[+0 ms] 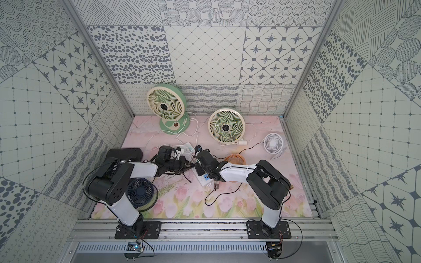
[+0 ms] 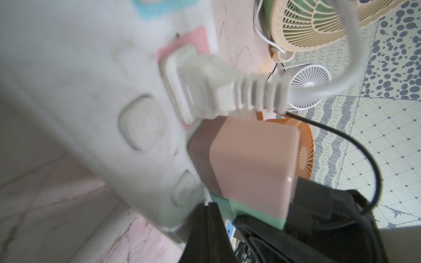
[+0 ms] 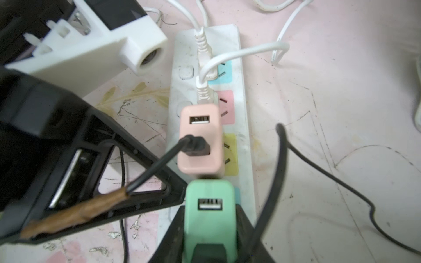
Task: Unplug the desk fan from the power strip
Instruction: Remove the plug from the socket.
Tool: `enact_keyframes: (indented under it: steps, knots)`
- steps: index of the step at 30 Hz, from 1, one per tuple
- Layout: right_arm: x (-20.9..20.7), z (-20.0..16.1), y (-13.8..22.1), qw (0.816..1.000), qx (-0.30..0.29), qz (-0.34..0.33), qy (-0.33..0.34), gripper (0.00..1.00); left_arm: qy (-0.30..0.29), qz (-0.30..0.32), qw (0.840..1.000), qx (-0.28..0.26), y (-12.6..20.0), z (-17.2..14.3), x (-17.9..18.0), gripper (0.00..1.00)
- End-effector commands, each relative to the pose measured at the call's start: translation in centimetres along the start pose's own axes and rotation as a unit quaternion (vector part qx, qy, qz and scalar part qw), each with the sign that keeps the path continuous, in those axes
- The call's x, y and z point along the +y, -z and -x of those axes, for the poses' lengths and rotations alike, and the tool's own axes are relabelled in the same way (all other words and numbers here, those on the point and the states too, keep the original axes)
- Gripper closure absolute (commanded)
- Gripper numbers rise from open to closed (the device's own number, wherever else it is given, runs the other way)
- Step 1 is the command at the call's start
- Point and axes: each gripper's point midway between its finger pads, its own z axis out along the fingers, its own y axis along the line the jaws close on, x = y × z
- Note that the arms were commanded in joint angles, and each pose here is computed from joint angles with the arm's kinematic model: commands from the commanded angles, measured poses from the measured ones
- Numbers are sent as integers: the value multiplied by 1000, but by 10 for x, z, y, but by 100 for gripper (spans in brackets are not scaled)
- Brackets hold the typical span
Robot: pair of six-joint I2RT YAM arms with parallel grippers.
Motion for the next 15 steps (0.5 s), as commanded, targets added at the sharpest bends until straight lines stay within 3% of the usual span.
enact_keyframes:
  steps: [1,5,12,15]
  knots:
    - [8,19,6,999,-33,-13,5,85,28,42,999,0,0,-4,23,100]
    - [20,24,6,998,-34,-33,43,84,28,41,999,-1,0,-3,23,100]
    - [3,25,7,999,-40,3,-37,84,30,43,999,-1,1,-4,24,100]
    - [8,24,6,999,-35,-1,-21,84,30,42,999,-1,1,-4,24,100]
